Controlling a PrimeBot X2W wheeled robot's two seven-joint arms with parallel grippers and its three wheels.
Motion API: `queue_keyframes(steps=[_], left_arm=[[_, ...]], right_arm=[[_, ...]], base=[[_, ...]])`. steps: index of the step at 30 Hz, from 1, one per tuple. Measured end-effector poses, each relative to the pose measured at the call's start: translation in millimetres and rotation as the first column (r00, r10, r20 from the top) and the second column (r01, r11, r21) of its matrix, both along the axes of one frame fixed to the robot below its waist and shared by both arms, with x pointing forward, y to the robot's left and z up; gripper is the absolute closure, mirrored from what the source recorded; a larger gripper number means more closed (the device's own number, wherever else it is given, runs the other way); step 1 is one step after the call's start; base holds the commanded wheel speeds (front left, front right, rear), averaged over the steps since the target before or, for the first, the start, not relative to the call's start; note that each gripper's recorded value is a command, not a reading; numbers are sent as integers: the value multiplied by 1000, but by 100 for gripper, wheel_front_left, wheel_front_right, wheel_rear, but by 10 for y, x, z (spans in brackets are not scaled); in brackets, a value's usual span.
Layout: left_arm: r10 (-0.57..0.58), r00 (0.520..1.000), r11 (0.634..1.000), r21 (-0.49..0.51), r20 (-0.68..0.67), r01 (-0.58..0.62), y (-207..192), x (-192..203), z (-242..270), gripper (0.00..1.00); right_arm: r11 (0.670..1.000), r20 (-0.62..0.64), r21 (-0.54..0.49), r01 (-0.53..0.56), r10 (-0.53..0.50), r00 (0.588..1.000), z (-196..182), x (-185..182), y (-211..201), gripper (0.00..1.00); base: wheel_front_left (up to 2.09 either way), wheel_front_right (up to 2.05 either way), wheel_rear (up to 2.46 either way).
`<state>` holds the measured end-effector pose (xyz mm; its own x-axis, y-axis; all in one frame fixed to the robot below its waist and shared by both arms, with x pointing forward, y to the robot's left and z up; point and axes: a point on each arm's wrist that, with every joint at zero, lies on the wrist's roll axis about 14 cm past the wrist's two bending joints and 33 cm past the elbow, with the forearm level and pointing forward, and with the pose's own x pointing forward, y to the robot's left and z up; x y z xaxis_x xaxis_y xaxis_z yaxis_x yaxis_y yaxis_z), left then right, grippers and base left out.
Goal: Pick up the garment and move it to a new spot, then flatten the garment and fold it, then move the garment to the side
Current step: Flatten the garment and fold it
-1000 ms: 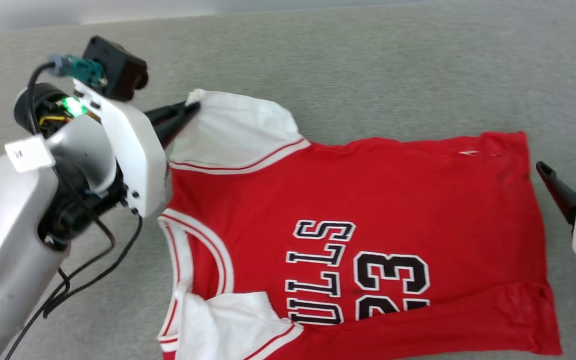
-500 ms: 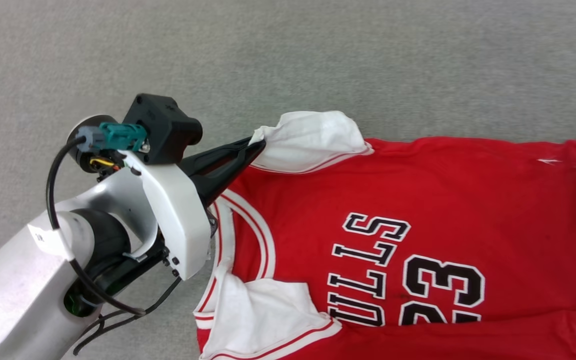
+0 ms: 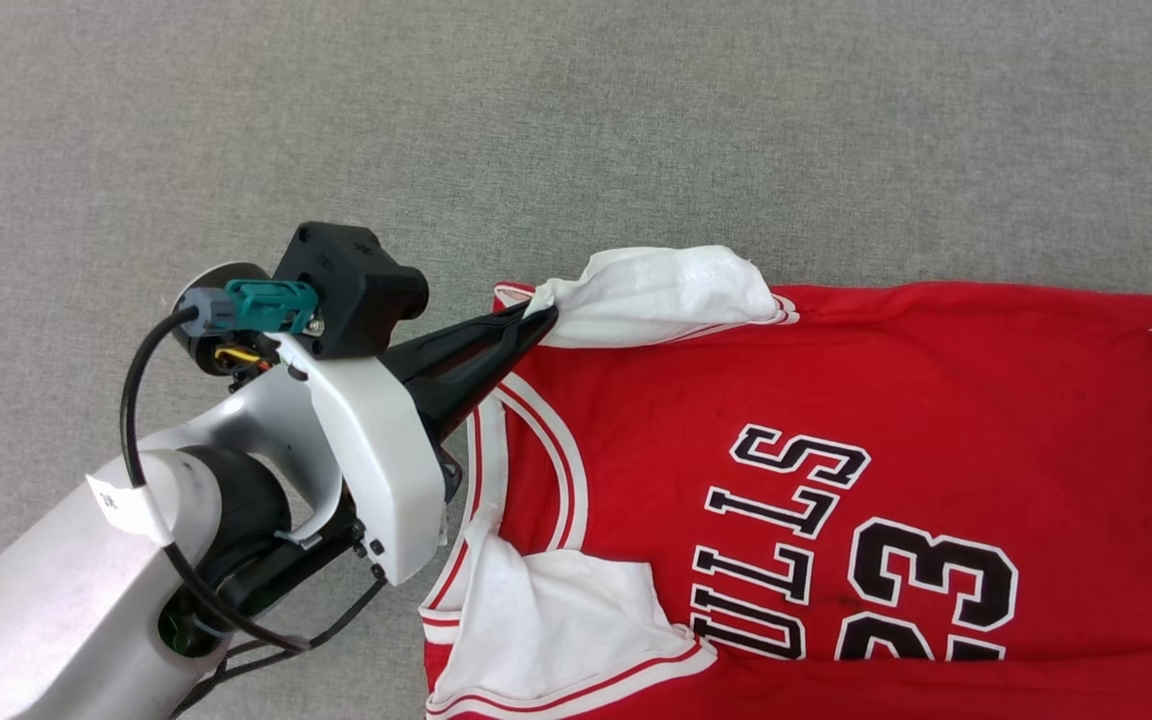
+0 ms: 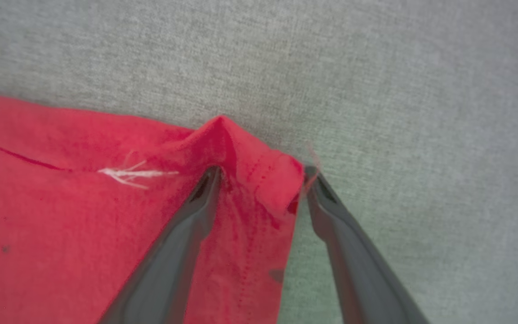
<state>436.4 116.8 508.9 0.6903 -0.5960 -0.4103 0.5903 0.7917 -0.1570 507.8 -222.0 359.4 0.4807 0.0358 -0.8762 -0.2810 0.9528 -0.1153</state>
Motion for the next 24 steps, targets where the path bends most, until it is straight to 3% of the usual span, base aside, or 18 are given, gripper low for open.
queue_keyframes(steps=[1,9,15,24], left_arm=[[3,1000,1000,1,1,-3,9,0,-2,100],[54,998,998,12,9,-54,130,-43,1,100],[119,993,992,-55,25,-118,189,-136,125,100],[191,981,977,-101,24,-187,277,-454,206,100]], right_arm=[[1000,0,2,-3,3,1000,-4,-2,9,100],[998,85,64,13,-18,996,167,2,74,100],[990,215,137,37,-66,974,557,12,36,100],[973,292,223,55,-121,949,882,-349,-27,100]], base=[[0,0,0],[0,0,0],[0,0,0],[0,0,0]])
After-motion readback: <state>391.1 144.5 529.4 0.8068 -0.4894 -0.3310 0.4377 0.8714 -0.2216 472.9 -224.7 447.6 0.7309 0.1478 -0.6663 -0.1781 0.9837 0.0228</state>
